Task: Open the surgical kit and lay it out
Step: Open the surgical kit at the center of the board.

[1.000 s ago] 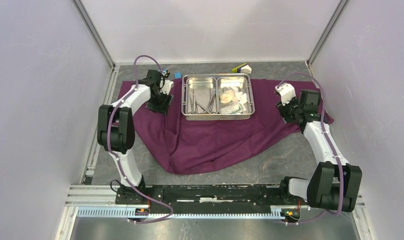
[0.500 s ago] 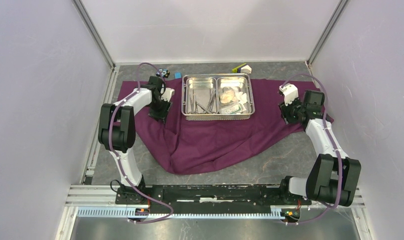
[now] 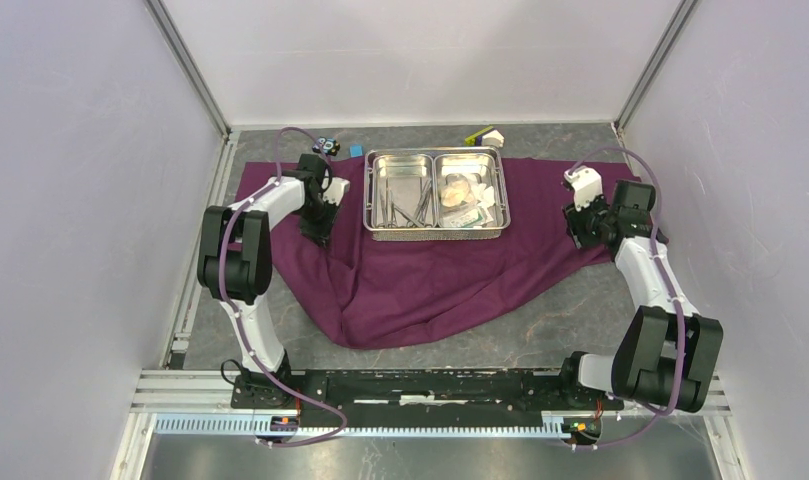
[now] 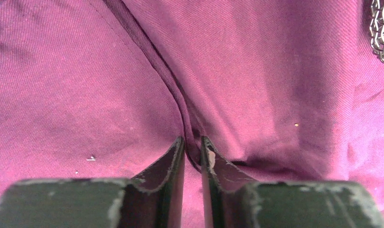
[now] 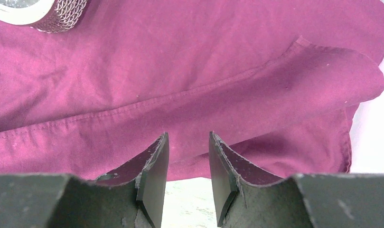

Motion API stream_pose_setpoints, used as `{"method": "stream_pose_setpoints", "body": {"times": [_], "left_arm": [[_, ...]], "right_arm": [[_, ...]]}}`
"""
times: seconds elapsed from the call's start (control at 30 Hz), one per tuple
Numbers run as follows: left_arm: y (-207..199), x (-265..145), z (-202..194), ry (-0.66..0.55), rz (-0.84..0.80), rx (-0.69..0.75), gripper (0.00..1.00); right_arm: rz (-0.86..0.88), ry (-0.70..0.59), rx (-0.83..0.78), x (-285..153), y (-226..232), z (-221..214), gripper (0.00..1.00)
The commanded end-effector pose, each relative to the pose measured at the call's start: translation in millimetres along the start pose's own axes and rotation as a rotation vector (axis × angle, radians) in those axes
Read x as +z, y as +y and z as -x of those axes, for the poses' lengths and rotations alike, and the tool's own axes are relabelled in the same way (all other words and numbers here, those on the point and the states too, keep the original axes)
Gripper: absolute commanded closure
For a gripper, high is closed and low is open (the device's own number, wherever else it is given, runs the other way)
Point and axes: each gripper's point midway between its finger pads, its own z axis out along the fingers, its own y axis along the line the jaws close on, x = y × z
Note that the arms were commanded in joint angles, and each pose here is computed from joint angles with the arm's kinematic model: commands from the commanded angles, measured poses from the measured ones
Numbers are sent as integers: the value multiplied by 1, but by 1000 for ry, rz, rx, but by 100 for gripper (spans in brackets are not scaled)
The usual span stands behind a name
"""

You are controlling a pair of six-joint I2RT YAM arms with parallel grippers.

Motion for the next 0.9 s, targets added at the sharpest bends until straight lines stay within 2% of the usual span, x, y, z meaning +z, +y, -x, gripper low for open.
{"method": "stream_pose_setpoints", "body": {"times": [0.0, 0.13, 0.17, 0.47, 0.6, 0.77, 0.87], "left_arm": [[1, -14, 9, -50, 13, -4, 78], [2, -23, 12, -62, 4, -7, 96], [3, -27, 13, -70, 2, -11, 97], [22, -80, 16, -214, 42, -74, 98], [25, -91, 7, -250, 68, -86, 98], [23, -95, 5, -284, 67, -80, 98], [20, -96, 8, -302, 53, -74, 98]], "right_arm": [[-47, -45, -30, -5, -21, 23, 57], [-83, -36, -27, -6, -32, 25, 57], [-95, -32, -30, -7, -35, 26, 57], [-245, 6, -34, -17, -81, 35, 55], [-280, 45, -2, -12, -101, 29, 53], [-279, 75, 69, 5, -119, 26, 47], [-253, 72, 132, 20, -122, 29, 39]]}}
